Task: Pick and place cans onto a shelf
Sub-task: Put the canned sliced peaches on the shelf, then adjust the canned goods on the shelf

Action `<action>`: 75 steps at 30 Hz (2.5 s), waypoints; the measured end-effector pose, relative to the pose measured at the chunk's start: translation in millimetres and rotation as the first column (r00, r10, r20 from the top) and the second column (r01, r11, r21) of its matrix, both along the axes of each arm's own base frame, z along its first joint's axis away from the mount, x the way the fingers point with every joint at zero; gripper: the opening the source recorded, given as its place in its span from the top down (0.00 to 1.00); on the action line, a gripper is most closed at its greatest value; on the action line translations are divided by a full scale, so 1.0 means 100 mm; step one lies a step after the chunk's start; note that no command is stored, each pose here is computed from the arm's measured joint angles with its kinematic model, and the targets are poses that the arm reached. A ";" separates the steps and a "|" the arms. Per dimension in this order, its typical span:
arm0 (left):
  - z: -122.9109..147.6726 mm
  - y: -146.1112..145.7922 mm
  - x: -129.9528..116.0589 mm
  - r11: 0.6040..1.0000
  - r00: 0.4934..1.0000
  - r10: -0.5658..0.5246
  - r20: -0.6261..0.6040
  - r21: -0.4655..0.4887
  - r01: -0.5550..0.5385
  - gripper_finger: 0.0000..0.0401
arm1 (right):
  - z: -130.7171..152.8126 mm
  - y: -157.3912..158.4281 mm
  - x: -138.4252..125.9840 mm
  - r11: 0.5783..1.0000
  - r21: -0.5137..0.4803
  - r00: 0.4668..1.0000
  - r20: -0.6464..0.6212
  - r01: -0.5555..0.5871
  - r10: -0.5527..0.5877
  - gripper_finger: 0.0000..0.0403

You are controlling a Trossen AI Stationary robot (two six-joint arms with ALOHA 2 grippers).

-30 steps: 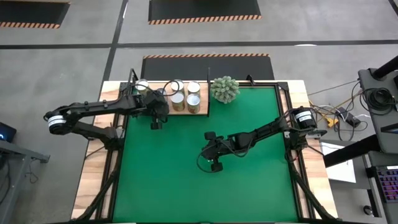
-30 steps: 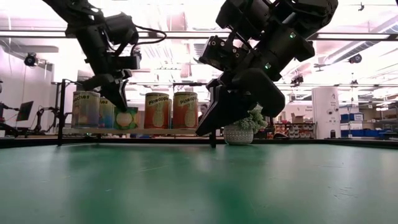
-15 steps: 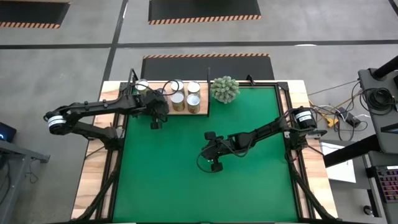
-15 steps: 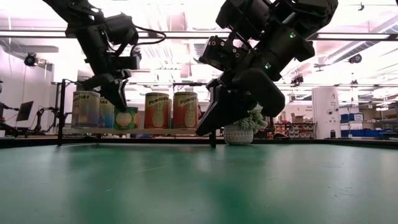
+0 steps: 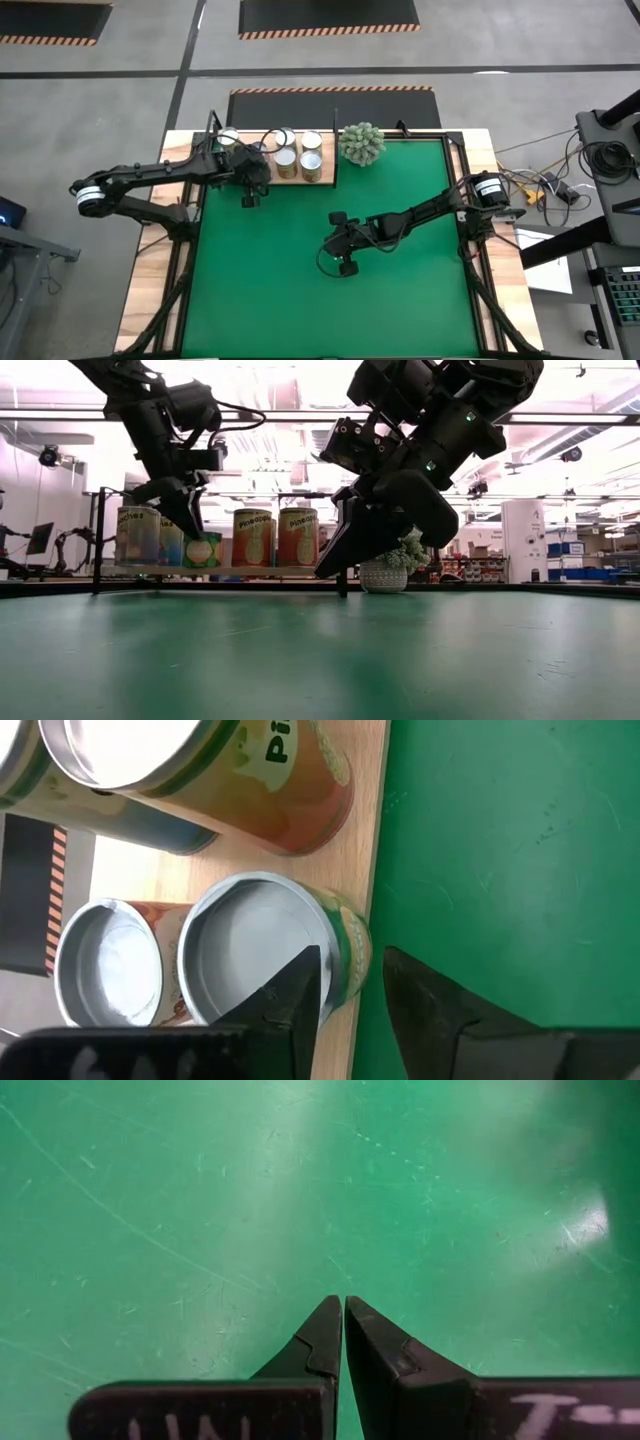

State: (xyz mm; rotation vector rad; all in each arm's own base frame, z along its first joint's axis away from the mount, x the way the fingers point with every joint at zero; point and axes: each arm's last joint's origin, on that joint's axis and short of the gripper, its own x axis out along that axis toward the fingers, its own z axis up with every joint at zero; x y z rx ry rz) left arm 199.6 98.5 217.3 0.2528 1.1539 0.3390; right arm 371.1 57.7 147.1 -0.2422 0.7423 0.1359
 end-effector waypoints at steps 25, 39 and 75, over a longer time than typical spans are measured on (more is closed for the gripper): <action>0.33 0.08 0.06 0.999 0.999 0.052 -0.001 0.009 -0.052 0.97 | 0.00 0.00 0.00 1.000 0.002 1.000 -0.002 0.002 -0.002 0.98; 0.08 0.22 0.17 0.997 0.991 0.076 -0.109 -0.017 -0.079 1.00 | 0.00 0.00 0.00 1.000 0.001 1.000 -0.004 0.001 -0.001 0.98; 0.29 0.18 0.04 0.995 0.994 0.097 -0.049 0.018 -0.096 1.00 | 0.00 0.00 0.00 1.000 0.004 1.000 0.000 0.004 -0.004 0.98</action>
